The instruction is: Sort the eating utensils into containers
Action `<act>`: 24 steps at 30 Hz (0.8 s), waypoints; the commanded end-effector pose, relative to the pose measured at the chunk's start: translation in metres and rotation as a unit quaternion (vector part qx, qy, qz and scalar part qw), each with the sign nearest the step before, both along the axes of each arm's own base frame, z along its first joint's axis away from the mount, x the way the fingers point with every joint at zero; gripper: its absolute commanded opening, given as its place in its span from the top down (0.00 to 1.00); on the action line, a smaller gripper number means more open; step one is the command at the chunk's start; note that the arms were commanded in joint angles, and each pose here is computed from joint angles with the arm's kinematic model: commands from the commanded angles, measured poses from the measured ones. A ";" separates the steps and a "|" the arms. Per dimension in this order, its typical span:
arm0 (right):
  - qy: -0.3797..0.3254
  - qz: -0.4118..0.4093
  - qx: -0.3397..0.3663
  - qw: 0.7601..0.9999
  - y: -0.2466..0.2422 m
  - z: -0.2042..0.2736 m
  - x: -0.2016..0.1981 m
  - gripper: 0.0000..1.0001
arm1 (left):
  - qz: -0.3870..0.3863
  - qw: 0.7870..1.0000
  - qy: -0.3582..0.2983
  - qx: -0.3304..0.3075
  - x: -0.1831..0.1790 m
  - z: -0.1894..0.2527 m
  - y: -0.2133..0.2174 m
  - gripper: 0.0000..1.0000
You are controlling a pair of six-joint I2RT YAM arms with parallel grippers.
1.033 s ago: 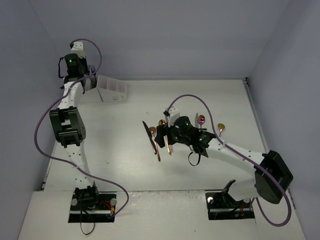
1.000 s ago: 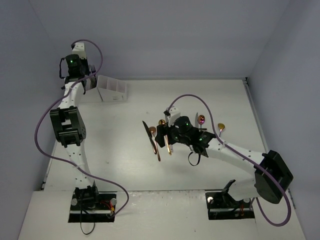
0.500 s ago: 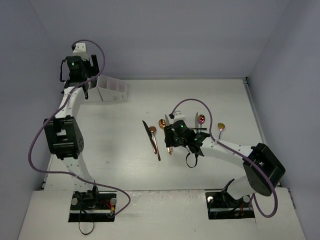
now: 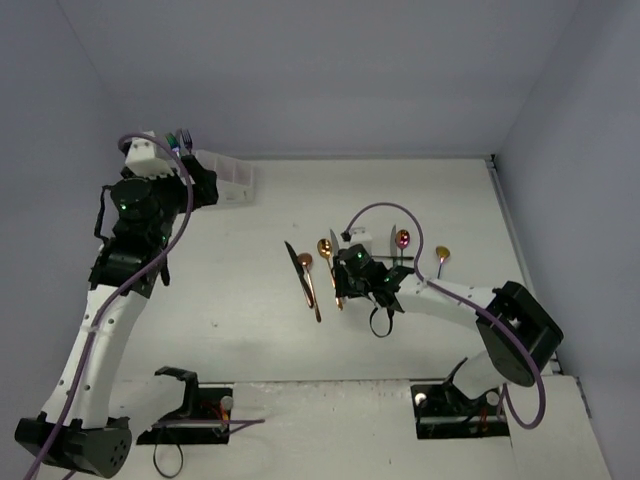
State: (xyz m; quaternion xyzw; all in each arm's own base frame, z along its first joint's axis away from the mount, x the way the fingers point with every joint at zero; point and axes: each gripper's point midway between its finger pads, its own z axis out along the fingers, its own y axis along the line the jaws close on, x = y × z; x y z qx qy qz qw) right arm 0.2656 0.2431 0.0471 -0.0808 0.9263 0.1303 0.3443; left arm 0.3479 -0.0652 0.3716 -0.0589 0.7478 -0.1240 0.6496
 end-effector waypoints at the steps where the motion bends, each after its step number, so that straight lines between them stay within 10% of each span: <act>1: -0.039 -0.040 0.003 0.998 -0.006 0.022 0.017 0.57 | -0.043 0.989 0.130 -0.061 -0.041 -0.086 -0.046 0.16; 13: -0.074 -0.117 0.005 0.990 -0.067 0.048 0.003 0.55 | -0.049 0.961 0.272 0.006 -0.046 -0.189 -0.165 0.16; 24: -0.088 -0.136 0.035 0.986 -0.093 0.061 -0.012 0.52 | -0.037 0.938 0.341 0.049 -0.022 -0.256 -0.223 0.54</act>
